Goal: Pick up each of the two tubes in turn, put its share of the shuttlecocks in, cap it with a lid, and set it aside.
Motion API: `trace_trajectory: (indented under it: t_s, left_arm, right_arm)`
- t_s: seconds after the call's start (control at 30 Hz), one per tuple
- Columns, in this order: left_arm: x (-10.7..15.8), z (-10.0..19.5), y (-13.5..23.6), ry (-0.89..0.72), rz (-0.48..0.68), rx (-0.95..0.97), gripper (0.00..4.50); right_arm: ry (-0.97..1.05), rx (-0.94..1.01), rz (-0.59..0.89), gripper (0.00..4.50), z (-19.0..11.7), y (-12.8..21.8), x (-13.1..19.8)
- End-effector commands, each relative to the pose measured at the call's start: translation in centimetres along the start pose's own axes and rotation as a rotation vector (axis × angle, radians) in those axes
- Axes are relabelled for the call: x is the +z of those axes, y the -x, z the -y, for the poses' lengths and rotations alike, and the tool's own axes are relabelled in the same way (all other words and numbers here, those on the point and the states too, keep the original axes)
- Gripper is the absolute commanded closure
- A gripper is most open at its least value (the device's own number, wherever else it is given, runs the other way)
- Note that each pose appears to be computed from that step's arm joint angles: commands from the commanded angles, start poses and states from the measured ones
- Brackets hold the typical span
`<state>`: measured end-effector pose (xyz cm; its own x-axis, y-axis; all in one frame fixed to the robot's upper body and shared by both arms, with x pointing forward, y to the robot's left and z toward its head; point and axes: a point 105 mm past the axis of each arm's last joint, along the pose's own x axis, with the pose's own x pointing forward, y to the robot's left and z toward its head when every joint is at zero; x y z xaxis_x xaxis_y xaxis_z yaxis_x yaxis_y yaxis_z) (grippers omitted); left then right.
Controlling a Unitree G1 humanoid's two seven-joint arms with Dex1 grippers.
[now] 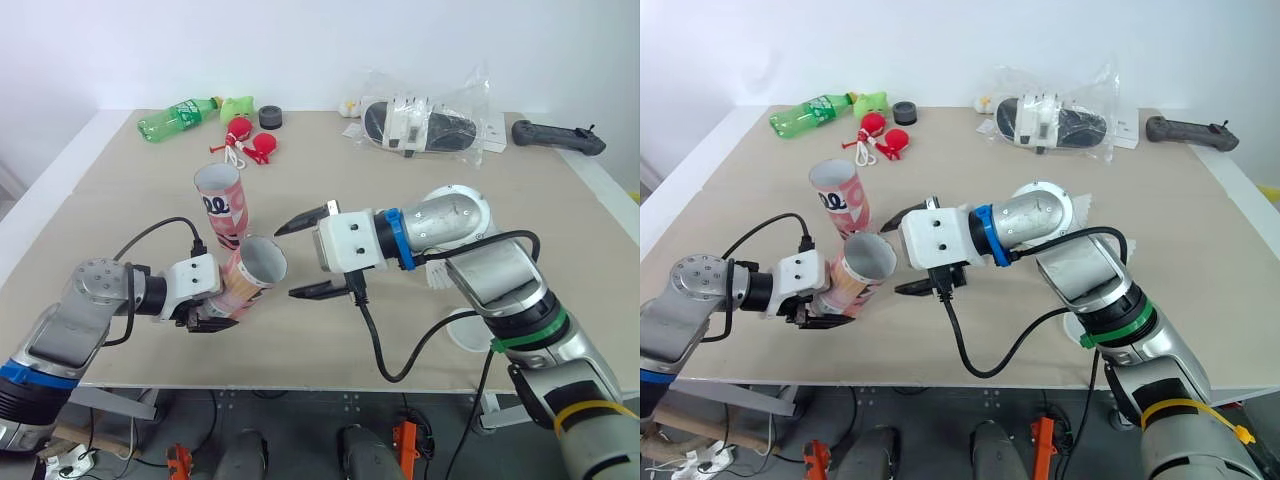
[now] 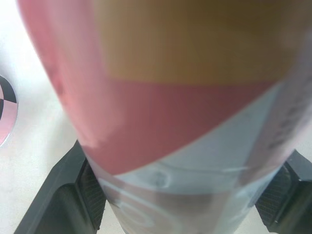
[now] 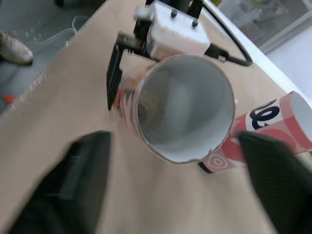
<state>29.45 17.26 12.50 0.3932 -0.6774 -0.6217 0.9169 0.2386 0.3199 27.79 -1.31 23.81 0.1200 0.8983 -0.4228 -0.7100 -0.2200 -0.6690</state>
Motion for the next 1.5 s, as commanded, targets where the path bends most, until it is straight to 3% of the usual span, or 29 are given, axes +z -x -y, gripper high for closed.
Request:
trace_trajectory:
  t_s: [0.03, 0.3, 0.7, 1.2, 1.37, 1.5]
  left_arm:
    - [-0.4, 1.3, -1.5, 0.033, -0.003, -0.047, 1.25]
    - [-0.7, 1.2, -1.2, 0.046, -0.008, -0.044, 1.25]
    - [-0.9, 1.1, -1.3, 0.053, -0.001, -0.048, 1.25]
    - [-0.9, 1.4, -1.3, 0.059, 0.003, -0.036, 1.25]
    - [-0.9, 1.4, -1.3, 0.06, 0.004, -0.034, 1.25]
    - [-0.9, 1.5, -1.4, 0.059, 0.003, -0.036, 1.25]
  right_arm:
    - [-0.101, -0.121, 0.068, 0.03, 0.9, 2.3, 1.0]
    - [-0.5, -0.621, -0.123, 0.03, 1.1, 5.9, -6.5]
    - [-0.785, -0.895, -0.317, 0.03, -2.5, 1.3, -14.3]
    - [-0.772, -1.011, -0.276, 0.03, 1.6, -1.0, -15.9]
    - [-0.776, -1.032, -0.304, 2.12, 1.6, -0.8, -16.4]
    - [-0.781, -1.034, -0.295, 4.16, 1.5, -0.7, -16.6]
